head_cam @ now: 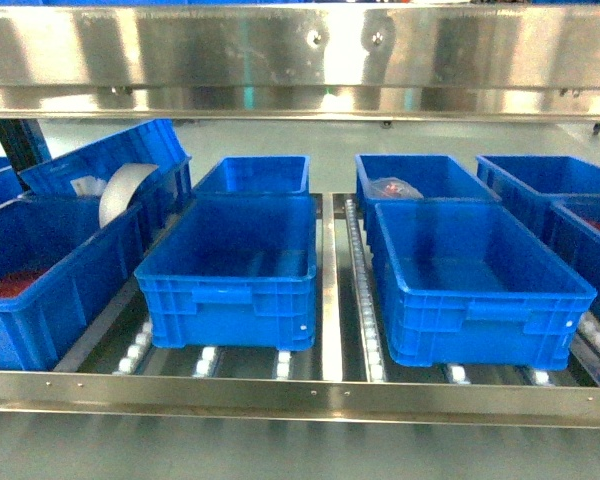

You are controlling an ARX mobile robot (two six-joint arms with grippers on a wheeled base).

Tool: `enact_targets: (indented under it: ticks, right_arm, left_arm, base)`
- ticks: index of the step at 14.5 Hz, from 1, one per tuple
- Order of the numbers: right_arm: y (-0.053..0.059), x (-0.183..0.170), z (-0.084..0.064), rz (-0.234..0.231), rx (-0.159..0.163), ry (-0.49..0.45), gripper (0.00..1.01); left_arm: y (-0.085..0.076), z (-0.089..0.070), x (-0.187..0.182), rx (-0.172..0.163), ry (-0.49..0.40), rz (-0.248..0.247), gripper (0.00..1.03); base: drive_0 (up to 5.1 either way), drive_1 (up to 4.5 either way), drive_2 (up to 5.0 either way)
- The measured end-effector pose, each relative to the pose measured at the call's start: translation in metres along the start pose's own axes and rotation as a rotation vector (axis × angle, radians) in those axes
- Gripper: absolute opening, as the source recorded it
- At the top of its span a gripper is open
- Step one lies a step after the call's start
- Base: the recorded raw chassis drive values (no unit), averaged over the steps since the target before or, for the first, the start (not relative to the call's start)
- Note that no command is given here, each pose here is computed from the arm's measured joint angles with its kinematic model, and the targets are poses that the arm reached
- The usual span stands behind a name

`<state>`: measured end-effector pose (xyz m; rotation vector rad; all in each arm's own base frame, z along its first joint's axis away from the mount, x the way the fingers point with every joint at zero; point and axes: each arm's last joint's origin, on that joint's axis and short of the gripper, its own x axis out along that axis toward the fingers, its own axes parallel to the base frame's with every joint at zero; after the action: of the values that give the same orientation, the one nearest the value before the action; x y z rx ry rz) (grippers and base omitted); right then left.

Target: Sort blue parts and orange caps into right shelf containers

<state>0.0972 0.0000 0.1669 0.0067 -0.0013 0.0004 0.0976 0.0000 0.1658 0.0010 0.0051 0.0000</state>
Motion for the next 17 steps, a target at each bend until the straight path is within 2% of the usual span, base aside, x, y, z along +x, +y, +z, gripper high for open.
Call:
enact_targets:
  ticks: [17]
  right_arm:
    - [0.0000, 0.0000, -0.0001, 0.000, -0.001, 0.001, 0.45]
  left_arm:
    - [0.0000, -0.0001, 0.0000, 0.000, 0.001, 0.000, 0.43]
  base:
    - [0.0, 0.00, 0.0]
